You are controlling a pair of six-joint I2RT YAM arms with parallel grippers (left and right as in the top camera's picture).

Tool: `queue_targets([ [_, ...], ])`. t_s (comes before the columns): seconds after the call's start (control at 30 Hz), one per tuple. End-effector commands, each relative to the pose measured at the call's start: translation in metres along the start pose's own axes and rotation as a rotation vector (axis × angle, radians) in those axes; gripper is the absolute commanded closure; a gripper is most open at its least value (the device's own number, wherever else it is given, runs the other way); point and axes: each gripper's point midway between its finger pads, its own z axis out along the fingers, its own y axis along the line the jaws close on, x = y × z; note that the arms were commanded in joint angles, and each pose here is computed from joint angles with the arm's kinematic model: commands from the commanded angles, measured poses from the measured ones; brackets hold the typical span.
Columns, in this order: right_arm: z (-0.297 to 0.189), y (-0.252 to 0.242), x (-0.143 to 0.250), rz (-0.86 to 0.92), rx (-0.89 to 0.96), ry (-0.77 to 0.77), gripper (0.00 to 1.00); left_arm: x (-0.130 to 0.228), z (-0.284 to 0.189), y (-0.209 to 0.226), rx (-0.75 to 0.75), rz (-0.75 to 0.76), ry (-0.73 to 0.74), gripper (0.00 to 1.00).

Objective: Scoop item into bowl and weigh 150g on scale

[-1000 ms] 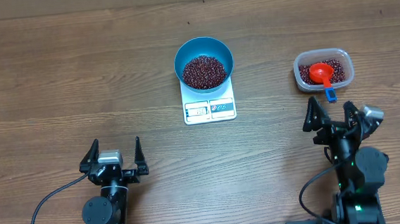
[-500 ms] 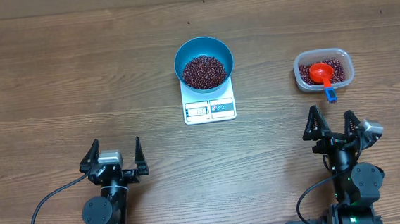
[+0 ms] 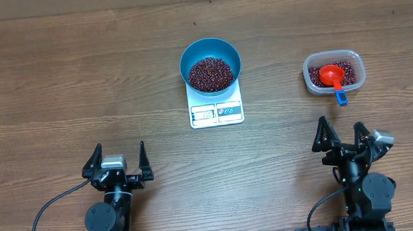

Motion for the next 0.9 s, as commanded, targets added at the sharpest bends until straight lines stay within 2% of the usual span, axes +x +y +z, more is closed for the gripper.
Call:
queue_targets([
  [0.0,-0.0018,-0.0014,-0.0050,-0.001,0.004,-0.035,0.00,0.0002,0.0000,0.0010,-0.003,0.016,-0.003,0.01],
  [0.33,-0.0037,0.0010,-0.0103,-0.017,-0.006,-0.059,0.00,0.0000,-0.0001,0.0010,-0.003,0.015,-0.004,0.00],
  [0.87,-0.0037,0.0016,-0.0099,-0.224,-0.003,-0.058,0.00,0.0002,0.0000,0.0010,-0.003,0.016,-0.003,0.00],
])
